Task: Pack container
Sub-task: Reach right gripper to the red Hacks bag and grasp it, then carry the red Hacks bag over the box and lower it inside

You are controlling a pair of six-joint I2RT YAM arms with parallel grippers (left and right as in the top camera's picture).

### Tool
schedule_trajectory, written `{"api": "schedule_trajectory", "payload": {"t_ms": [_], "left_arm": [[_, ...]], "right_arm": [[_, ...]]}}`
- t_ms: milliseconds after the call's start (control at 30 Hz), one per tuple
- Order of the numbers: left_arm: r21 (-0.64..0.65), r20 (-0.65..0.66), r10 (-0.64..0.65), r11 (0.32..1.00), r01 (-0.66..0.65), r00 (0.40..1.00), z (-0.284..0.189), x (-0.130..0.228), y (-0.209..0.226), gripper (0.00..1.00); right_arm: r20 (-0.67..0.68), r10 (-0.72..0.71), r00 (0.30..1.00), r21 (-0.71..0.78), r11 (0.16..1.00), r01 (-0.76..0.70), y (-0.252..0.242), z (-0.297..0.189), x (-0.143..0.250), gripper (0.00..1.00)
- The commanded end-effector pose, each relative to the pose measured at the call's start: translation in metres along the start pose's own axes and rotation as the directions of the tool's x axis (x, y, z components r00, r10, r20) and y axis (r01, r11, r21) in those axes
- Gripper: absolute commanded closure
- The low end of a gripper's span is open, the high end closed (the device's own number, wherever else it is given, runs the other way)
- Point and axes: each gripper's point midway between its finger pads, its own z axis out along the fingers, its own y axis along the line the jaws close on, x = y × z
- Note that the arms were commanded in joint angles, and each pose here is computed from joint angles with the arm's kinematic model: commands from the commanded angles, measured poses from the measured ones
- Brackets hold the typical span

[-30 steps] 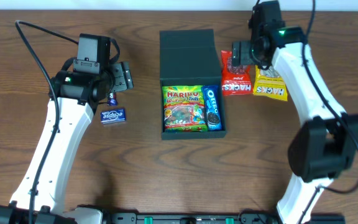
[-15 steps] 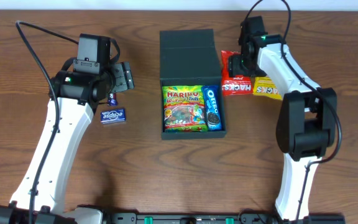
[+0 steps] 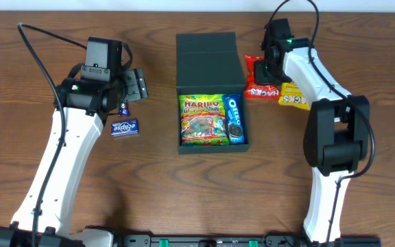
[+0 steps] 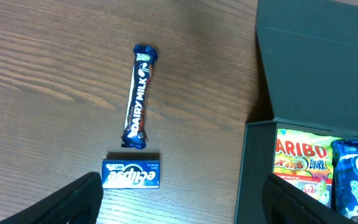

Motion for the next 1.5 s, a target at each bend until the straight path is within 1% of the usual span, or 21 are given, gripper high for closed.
{"api": "schedule_trajectory", "payload": {"t_ms": [0, 133, 233, 267, 333, 400, 467, 500, 600, 633, 700, 867, 1000, 1133, 1200, 1267, 1333, 1467], "left_arm": [[0.006, 0.011, 0.011, 1.0, -0.011, 1.0, -0.003, -0.004, -0.001, 0.17], [0.006, 0.013, 0.011, 1.0, -0.011, 1.0, -0.003, -0.005, -0.001, 0.17], [0.004, 0.022, 0.014, 1.0, -0.015, 1.0, -0.006, -0.006, 0.0, 0.17], [0.002, 0.028, 0.014, 1.0, -0.014, 1.0, -0.008, -0.007, 0.0, 0.17], [0.004, 0.042, 0.016, 1.0, -0.017, 0.999, -0.013, -0.009, 0.001, 0.17], [0.011, 0.067, 0.026, 1.0, -0.027, 0.997, -0.023, -0.011, 0.001, 0.17], [0.018, 0.095, 0.038, 0.999, -0.04, 0.995, -0.033, -0.014, 0.001, 0.17], [0.021, 0.111, 0.038, 0.999, -0.041, 0.993, -0.039, -0.016, 0.002, 0.18], [0.028, 0.169, 0.029, 0.999, -0.034, 0.985, -0.06, -0.022, 0.007, 0.17], [0.029, 0.193, 0.024, 0.999, -0.031, 0.981, -0.07, -0.024, 0.01, 0.15], [0.029, 0.231, 0.022, 0.999, -0.03, 0.973, -0.085, -0.026, 0.016, 0.14], [0.023, 0.327, 0.039, 0.999, -0.049, 0.944, -0.128, -0.025, 0.028, 0.11], [0.032, 0.384, 0.041, 0.998, -0.058, 0.923, -0.158, -0.017, 0.032, 0.09], [0.036, 0.41, 0.045, 0.997, -0.065, 0.911, -0.176, -0.007, 0.035, 0.08], [0.034, 0.408, 0.048, 0.997, -0.068, 0.912, -0.18, -0.002, 0.036, 0.06], [0.031, 0.395, 0.05, 0.997, -0.068, 0.917, -0.181, 0.004, 0.038, 0.02], [0.028, 0.38, 0.052, 0.997, -0.067, 0.923, -0.18, 0.007, 0.039, 0.05], [0.025, 0.358, 0.054, 0.997, -0.068, 0.932, -0.177, 0.013, 0.04, 0.05]], "right_arm": [[-0.029, 0.012, 1.0, 0.032, 0.999, -0.011, -0.011, 0.006, 0.005, 0.99], [0.071, 0.016, 0.997, 0.033, 0.999, -0.019, -0.012, -0.031, -0.02, 0.99], [0.168, 0.019, 0.986, 0.014, 1.0, -0.022, -0.01, -0.072, -0.039, 0.99], [0.208, 0.002, 0.978, 0.001, 1.0, -0.002, -0.007, -0.091, -0.045, 0.99], [0.27, -0.078, 0.96, -0.024, 0.996, 0.087, 0.002, -0.119, -0.052, 0.99], [0.361, -0.202, 0.911, -0.053, 0.97, 0.236, 0.021, -0.156, -0.058, 0.99], [0.421, -0.3, 0.856, -0.062, 0.932, 0.357, 0.037, -0.18, -0.058, 0.99], [0.448, -0.357, 0.819, -0.064, 0.901, 0.428, 0.047, -0.191, -0.056, 0.99], [0.516, -0.525, 0.676, -0.061, 0.765, 0.641, 0.08, -0.215, -0.044, 0.99], [0.526, -0.567, 0.634, -0.05, 0.724, 0.688, 0.089, -0.219, -0.039, 0.99], [0.523, -0.619, 0.585, -0.03, 0.673, 0.739, 0.099, -0.219, -0.032, 0.99], [0.49, -0.753, 0.439, -0.026, 0.491, 0.871, 0.126, -0.213, 0.0, 0.99], [0.483, -0.819, 0.309, -0.055, 0.324, 0.944, 0.146, -0.211, 0.029, 0.99], [0.506, -0.84, 0.196, -0.064, 0.19, 0.98, 0.161, -0.206, 0.048, 0.99], [0.502, -0.847, 0.176, -0.069, 0.163, 0.984, 0.164, -0.2, 0.052, 0.99], [0.491, -0.853, 0.178, -0.092, 0.152, 0.984, 0.168, -0.189, 0.055, 0.99], [0.481, -0.857, 0.184, -0.115, 0.146, 0.983, 0.17, -0.18, 0.058, 0.99], [0.454, -0.869, 0.196, -0.174, 0.129, 0.976, 0.177, -0.154, 0.066, 0.99]]}}
